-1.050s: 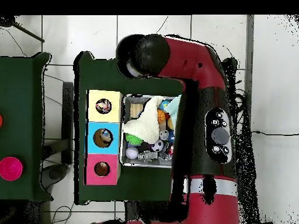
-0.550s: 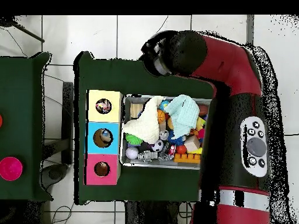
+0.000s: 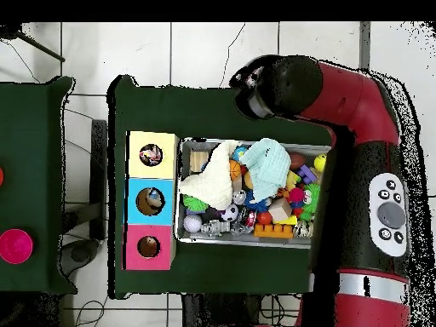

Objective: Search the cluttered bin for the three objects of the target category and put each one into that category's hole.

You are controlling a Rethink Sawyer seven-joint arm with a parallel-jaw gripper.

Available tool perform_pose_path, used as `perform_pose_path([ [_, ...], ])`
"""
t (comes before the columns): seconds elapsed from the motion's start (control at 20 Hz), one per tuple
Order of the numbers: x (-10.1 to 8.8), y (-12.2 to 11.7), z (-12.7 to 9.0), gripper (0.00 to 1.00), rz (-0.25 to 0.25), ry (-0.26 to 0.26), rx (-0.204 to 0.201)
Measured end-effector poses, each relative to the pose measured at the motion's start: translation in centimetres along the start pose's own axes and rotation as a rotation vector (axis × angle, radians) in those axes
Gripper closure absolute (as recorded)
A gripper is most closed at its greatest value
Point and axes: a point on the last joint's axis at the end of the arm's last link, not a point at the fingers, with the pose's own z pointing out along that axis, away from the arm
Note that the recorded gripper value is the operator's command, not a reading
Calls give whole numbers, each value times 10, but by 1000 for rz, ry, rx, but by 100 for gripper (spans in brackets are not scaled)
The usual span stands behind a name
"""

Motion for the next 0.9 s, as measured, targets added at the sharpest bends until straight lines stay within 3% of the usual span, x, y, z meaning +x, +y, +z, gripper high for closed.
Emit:
perform_pose_path([
  [0.5,-9,-34,53,100,22,84,-14],
  [0.9,-20,-69,58,100,13,100,-4],
])
